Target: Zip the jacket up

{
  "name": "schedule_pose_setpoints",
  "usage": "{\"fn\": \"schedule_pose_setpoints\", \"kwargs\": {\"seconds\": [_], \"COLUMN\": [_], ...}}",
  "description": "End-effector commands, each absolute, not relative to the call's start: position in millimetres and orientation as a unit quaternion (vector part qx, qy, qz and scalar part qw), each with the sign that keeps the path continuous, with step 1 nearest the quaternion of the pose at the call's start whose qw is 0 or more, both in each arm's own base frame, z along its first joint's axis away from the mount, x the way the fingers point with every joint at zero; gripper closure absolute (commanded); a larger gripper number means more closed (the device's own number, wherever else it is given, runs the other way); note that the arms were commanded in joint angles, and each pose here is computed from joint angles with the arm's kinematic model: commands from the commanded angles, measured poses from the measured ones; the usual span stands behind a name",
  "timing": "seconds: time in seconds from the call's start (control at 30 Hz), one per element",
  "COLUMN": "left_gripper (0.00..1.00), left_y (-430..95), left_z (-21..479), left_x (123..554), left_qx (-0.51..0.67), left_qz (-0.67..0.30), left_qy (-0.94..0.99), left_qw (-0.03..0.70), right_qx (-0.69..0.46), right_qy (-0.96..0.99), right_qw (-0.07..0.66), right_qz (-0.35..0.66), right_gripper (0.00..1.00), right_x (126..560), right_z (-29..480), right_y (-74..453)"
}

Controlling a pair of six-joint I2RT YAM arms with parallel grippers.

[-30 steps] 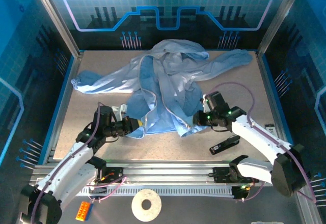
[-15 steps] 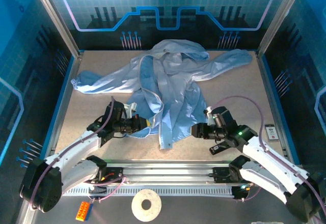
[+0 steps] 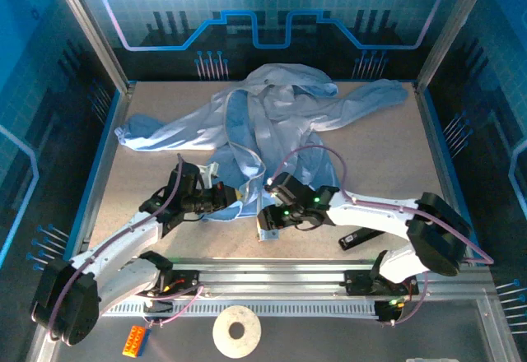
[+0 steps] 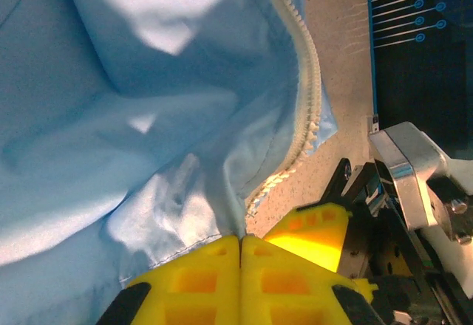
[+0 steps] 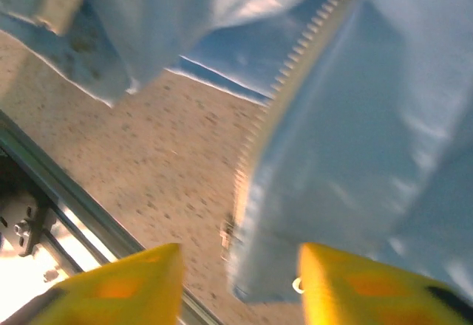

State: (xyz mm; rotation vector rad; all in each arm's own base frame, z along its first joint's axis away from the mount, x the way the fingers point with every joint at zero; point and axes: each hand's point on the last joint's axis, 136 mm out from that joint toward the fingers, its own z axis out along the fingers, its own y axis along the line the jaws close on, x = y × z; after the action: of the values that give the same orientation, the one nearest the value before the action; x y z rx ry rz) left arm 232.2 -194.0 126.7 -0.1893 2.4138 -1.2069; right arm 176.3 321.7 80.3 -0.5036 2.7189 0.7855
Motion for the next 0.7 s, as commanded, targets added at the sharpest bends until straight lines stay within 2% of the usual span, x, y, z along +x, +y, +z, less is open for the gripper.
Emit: {"fn": "schedule_pose_setpoints", "kwargs": {"seconds": [0.0, 0.1, 0.27, 0.67], "left_gripper": [1.0, 1.0, 1.0, 1.0], "left_y": [-187.3, -183.4, -175.3, -164.3], "left_z": [116.7, 116.6, 118.2, 105.1], "left_x": [224.1, 219.5, 208.8, 193.0], "left_qx": [-0.076, -0.078, -0.081, -0.089], "left_qz": [-0.42, -0.416, -0.41, -0.397], "left_qy": [0.878, 0.88, 0.881, 0.887], "left_qw": [0.215, 0.217, 0.223, 0.221], "right_qx": [-0.184, -0.186, -0.187, -0.192], "right_qy": [0.946, 0.956, 0.966, 0.97], "right_qw": [0.134, 0.119, 0.11, 0.137], "right_qz": [0.232, 0.194, 0.138, 0.064], "right_gripper": [0.72, 0.72, 0.59, 0.57], "right_x": [178.1, 173.6, 165.4, 160.5], "right_z": [75.9, 65.2, 52.4, 48.8], "right_y": [330.2, 331.2, 331.7, 329.7]}}
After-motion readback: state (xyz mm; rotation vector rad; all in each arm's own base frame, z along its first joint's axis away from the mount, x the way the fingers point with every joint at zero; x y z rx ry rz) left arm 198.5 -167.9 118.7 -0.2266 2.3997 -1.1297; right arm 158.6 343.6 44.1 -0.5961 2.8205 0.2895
